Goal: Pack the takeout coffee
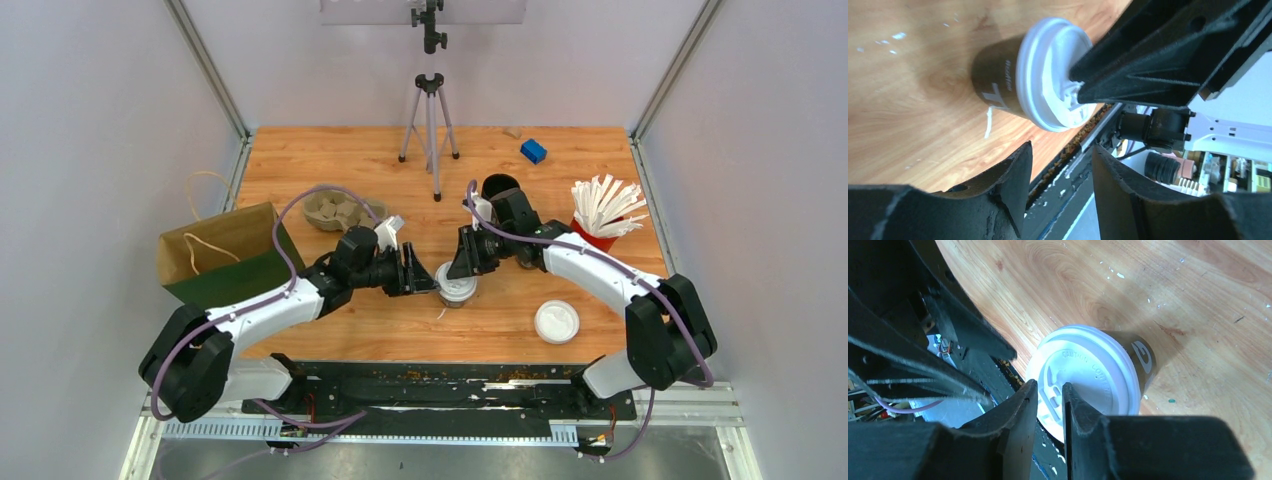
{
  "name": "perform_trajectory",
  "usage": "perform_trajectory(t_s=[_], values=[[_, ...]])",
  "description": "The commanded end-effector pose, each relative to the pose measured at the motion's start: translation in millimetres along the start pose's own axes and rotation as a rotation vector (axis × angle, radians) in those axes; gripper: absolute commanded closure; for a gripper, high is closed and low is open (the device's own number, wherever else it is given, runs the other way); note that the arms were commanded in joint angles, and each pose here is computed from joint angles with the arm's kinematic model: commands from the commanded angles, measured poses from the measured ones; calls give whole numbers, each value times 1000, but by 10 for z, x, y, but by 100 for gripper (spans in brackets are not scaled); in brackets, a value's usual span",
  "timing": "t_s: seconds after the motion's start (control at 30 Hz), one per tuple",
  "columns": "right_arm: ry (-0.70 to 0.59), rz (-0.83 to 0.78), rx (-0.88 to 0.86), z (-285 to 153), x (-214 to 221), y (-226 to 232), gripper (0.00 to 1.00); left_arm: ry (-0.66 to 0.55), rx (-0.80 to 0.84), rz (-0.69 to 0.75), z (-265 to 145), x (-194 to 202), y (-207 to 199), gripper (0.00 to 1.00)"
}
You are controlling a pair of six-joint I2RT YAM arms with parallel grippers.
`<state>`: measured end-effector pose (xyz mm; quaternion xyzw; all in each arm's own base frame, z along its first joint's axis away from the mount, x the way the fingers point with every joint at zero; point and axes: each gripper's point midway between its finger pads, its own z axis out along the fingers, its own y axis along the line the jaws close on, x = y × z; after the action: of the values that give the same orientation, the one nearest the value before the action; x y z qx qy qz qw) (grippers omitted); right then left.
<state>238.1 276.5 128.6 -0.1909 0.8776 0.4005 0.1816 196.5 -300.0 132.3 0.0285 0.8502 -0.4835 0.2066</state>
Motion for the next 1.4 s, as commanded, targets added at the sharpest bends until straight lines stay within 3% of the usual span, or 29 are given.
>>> perform_trajectory(t_s=[0.0,0.2,0.8,0.93,1.13,1.37], values=[[-20,-42,-13,-104,-134,108,75,-50,-12,114,-64,-321,-5,44],[-52,-17,-5,-212,-193,197,75,10,-17,231,-5,-466,-41,41],[-45,36,84,-159,-20,-90,78,63,67,257,301,-435,38,42],[-32,52,88,-106,37,-179,79,74,53,245,336,-396,119,46],[-13,64,106,-74,148,-286,80,129,-44,190,297,-217,351,60],[-18,70,119,-73,155,-413,80,195,-162,171,263,42,521,66]])
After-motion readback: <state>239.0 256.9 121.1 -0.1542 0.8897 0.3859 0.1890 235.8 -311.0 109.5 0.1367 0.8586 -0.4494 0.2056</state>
